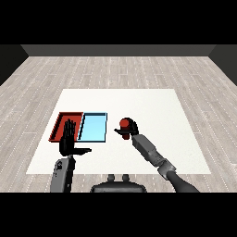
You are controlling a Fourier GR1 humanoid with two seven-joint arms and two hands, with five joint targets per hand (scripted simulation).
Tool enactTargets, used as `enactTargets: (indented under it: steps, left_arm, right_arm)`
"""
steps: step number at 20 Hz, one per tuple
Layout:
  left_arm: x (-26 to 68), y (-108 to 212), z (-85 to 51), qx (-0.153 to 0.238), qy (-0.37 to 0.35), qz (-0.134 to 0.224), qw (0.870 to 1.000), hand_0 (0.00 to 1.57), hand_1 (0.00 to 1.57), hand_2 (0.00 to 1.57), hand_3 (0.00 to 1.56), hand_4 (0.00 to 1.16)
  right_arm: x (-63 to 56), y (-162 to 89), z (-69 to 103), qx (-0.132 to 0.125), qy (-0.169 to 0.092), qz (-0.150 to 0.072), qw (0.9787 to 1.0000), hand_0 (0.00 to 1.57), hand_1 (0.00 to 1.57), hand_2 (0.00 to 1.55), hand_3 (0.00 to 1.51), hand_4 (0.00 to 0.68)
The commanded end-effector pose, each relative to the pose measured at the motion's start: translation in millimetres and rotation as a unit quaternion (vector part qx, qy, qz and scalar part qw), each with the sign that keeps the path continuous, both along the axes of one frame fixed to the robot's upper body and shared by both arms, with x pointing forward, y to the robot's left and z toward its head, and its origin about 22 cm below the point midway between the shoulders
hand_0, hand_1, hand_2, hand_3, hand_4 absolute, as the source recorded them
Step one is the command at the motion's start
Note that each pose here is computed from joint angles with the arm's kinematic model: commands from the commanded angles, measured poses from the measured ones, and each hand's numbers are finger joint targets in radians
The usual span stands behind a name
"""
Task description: Pick the red can and put it in the red box
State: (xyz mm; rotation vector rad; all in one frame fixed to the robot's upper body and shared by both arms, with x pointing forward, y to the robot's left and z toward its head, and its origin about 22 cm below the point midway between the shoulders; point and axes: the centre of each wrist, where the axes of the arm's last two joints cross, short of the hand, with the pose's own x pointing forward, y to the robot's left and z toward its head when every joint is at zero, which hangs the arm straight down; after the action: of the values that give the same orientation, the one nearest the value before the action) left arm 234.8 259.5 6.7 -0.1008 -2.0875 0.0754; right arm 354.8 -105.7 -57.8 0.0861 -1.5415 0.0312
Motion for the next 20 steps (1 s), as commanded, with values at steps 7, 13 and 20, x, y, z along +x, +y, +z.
enactTargets:
  steps: [7,13,20]
  left_arm:
    - [-0.2,-7,6.5,0.006,-0.002,0.012,1.0,0.0,0.0,0.0,0.0,0.0]
    - [3.5,-6,32.2,-0.005,0.001,0.0,1.0,0.0,0.0,0.0,0.0,0.0]
    - [4.0,6,14.8,0.006,0.013,-0.006,1.0,0.0,0.0,0.0,0.0,0.0]
  right_arm:
    - [-11.8,-3,-13.2,-0.02,0.011,-0.006,0.9997,1.55,1.55,1.47,1.41,0.552]
    - [3.2,-11,9.9,-0.038,-0.032,-0.005,0.9988,1.53,1.53,1.47,1.4,0.58]
    - [-6.0,20,43.4,-0.005,-0.088,-0.018,0.9959,1.54,1.54,1.46,1.38,0.582]
